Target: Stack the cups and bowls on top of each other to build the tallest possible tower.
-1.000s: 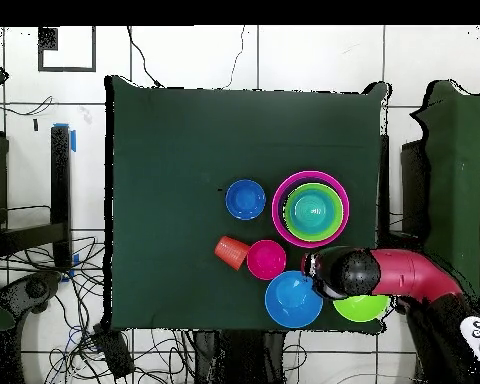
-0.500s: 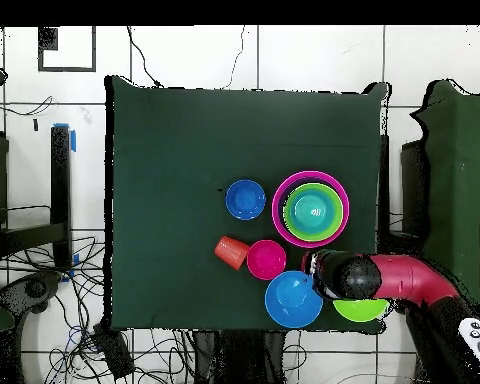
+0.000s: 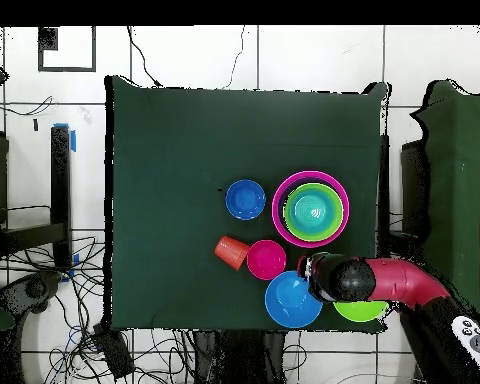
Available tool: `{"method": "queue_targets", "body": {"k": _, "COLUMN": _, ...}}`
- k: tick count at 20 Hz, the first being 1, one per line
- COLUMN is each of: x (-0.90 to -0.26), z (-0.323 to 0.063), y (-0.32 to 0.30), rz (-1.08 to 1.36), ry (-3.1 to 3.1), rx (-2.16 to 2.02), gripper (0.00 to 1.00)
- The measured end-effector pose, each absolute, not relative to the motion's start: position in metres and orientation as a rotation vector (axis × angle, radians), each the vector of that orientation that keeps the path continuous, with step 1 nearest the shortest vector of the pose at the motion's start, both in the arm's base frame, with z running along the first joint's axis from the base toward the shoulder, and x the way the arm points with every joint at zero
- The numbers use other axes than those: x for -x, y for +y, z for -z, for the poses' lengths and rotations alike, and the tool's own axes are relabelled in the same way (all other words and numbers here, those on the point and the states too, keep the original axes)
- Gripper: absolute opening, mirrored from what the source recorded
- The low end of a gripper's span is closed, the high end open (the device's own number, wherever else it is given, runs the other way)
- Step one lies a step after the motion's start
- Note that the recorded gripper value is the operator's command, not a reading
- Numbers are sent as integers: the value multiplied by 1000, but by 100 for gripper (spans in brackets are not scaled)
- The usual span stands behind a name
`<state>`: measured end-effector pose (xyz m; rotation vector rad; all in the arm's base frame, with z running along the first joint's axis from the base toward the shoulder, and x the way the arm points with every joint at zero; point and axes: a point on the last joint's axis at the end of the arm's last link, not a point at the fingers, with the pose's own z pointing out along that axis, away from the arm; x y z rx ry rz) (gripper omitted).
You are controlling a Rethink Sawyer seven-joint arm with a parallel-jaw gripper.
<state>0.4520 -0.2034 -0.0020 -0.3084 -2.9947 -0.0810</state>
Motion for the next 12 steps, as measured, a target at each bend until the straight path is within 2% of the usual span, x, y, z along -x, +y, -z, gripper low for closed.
{"method": "queue_targets", "body": {"k": 12, "x": -430, "z": 23, "y": -201, "rz": 78, "ry": -2976, "rx": 283, "gripper": 100}}
